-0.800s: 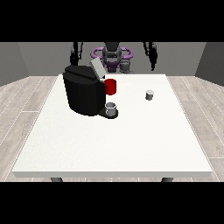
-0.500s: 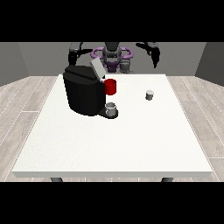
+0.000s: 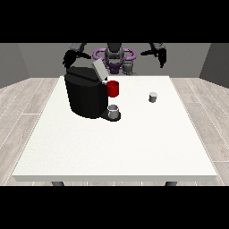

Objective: Insert the coffee pod into the coffee machine and close the lid

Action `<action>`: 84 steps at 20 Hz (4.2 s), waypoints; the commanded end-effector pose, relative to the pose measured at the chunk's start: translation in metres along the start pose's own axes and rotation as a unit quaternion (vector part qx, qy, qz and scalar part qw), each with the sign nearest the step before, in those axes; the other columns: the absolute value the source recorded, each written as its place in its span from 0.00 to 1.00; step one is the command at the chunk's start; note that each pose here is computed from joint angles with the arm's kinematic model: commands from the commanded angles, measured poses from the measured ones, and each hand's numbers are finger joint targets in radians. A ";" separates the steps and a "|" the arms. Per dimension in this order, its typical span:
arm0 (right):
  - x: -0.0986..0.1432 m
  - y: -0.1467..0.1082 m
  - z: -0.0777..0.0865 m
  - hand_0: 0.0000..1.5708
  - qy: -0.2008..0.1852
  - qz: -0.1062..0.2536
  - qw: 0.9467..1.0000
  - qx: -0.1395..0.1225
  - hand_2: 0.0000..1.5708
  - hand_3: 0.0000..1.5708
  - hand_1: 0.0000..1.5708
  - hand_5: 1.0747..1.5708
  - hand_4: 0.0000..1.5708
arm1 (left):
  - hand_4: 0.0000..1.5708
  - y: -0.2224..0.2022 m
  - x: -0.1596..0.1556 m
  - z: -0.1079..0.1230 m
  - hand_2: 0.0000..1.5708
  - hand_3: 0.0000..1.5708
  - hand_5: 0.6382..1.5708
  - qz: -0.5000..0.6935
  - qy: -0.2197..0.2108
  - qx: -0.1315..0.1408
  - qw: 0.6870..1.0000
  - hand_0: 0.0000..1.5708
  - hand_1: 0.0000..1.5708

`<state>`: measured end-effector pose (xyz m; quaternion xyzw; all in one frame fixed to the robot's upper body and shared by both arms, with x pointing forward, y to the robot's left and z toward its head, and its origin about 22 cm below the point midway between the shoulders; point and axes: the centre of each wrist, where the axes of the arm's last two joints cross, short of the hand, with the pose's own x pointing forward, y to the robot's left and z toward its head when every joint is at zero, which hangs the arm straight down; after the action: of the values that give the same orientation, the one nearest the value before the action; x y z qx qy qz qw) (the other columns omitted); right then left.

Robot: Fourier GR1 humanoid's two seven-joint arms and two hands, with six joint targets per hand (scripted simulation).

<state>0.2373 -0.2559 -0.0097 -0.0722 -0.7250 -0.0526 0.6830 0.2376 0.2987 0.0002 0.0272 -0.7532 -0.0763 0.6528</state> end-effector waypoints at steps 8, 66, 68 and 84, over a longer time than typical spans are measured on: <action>0.001 0.017 -0.003 0.00 -0.036 -0.018 0.999 0.029 0.00 0.00 0.00 1.00 0.12 | 0.00 0.055 0.025 -0.057 0.00 0.00 1.00 -0.084 0.062 0.002 0.995 0.00 0.00; 0.043 0.056 -0.052 0.00 -0.033 -0.010 0.998 0.050 0.00 0.00 0.00 1.00 0.27 | 0.18 0.081 -0.028 -0.119 0.75 0.61 1.00 -0.423 0.126 -0.009 0.897 0.71 0.71; 0.031 0.048 -0.056 0.00 -0.023 -0.018 0.999 0.035 0.00 0.00 0.00 1.00 0.27 | 0.30 0.078 -0.012 -0.133 0.86 0.83 1.00 -0.428 0.095 -0.017 0.899 0.78 0.78; -0.006 0.052 -0.049 0.00 0.018 -0.015 0.999 0.041 0.00 0.00 0.00 1.00 0.31 | 0.36 0.060 0.087 -0.200 0.85 0.82 1.00 -0.399 -0.005 -0.090 0.912 0.80 0.80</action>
<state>0.2945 -0.2176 -0.0078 -0.0353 -0.7157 -0.0333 0.6967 0.4137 0.3350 0.0843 0.2667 -0.6580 -0.3946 0.5833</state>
